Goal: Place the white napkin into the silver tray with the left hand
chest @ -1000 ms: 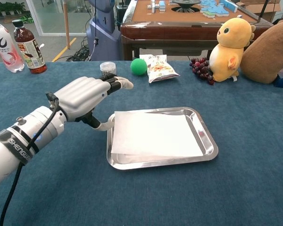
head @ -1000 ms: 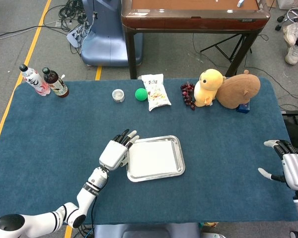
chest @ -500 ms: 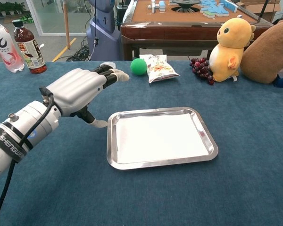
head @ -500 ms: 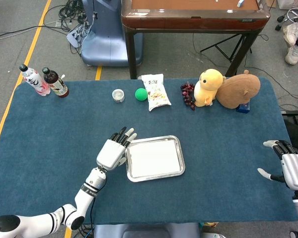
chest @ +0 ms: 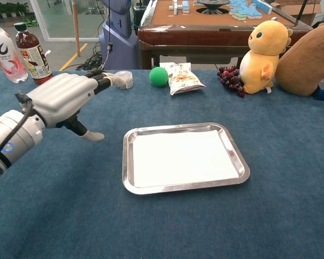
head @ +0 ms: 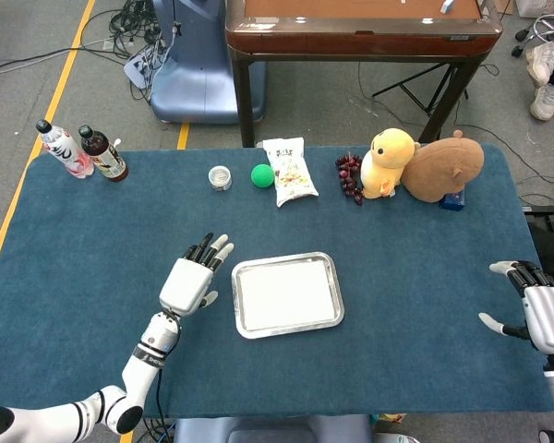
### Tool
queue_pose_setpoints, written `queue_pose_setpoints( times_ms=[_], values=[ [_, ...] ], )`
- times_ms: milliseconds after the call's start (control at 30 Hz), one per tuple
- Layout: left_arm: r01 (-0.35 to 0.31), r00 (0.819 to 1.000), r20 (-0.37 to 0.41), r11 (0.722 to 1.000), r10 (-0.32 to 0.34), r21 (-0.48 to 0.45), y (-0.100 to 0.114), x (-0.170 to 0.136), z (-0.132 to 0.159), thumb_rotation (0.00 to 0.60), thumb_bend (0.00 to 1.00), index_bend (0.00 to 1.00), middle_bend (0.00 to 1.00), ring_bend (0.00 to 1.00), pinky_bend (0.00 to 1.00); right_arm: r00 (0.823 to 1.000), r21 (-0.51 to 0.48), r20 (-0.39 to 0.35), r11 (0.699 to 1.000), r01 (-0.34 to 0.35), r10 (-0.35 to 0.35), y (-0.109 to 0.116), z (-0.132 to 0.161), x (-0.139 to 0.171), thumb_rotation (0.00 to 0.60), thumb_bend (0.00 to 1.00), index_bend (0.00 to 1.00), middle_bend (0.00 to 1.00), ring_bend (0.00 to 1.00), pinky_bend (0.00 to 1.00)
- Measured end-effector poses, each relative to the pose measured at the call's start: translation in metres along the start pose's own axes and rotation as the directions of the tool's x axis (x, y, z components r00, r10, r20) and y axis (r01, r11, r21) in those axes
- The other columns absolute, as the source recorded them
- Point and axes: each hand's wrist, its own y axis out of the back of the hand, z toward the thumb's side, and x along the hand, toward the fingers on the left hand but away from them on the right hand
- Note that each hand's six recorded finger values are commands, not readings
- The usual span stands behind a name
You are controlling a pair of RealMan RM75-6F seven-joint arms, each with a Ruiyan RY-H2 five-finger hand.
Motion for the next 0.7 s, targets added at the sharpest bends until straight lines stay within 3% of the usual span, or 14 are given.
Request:
queue_pose_setpoints(
  times_ms=[400,700],
  values=[
    [0.023,0.983,-0.180,0.996,-0.038,-0.082,0.039,-0.055,-0.074,0.600,0.14,0.15,0.12,0.07,0.25,1.000,0.025,-0.002,1.000,-0.011,0.011,-0.006,0.003,-0.001,0.600,0.05,0.27,0.28,0.18,0.29],
    [0.037,0.941,-0.336,0.998,-0.051,-0.049,0.063,-0.124,-0.115,0.600,0.14,0.15,0.12,0.07,0.25,0.999,0.051,-0.020,0.998,-0.026,0.027,-0.013,0.011,0.001,0.600,0.05,0.28,0.28,0.18,0.29]
  ],
)
